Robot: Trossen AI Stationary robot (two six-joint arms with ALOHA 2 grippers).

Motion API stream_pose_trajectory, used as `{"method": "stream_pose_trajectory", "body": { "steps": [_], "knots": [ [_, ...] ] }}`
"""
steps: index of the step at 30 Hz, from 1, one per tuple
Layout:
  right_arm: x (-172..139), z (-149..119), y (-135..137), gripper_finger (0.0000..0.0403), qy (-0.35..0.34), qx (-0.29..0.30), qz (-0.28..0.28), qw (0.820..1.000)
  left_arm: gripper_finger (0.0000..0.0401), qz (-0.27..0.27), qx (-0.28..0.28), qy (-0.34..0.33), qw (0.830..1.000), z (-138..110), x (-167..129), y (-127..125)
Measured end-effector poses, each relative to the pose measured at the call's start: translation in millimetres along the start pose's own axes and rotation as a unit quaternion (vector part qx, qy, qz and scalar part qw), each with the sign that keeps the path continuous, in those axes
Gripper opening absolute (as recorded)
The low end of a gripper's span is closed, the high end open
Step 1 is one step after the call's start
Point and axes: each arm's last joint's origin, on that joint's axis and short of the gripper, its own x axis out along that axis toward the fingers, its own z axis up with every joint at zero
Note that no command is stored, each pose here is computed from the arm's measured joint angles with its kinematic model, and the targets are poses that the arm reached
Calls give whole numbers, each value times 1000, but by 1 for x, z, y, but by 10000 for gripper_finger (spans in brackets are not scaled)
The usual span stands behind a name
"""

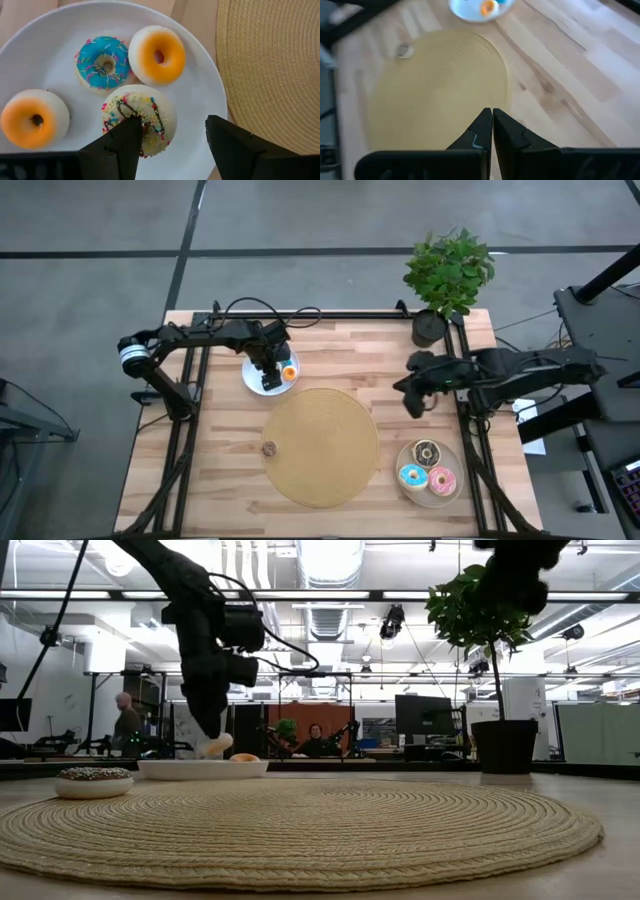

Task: Pick & Place donuts
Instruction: Put the small white donut into the white plate

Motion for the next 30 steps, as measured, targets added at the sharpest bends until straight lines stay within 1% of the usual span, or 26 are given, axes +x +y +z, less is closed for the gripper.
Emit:
{"method": "stream_pose_trajectory", "body": {
  "steps": [3,9,15,17,20,25,28,30],
  "knots": [
    [21,4,-1,9,20,10,-18,1000,190,0,0,-2,1000,0,-1,0],
    [54,24,-7,9,29,34,33,998,190,1,2,-3,1000,0,-1,0],
    [75,39,-25,9,21,52,31,998,190,6,5,-17,1000,0,-9,-2],
    [80,47,-29,9,8,54,55,997,190,6,6,-26,1000,0,-14,-5],
    [89,61,-33,9,-19,62,108,992,190,9,16,-56,998,1,-28,-10],
    [113,80,-38,9,-54,115,188,974,190,13,45,-100,994,3,-51,-19],
    [134,86,-40,9,-57,159,222,960,190,18,68,-125,990,6,-64,-25],
    [148,88,-40,9,-59,178,241,952,190,33,82,-127,988,7,-70,-28]
  ]
}}
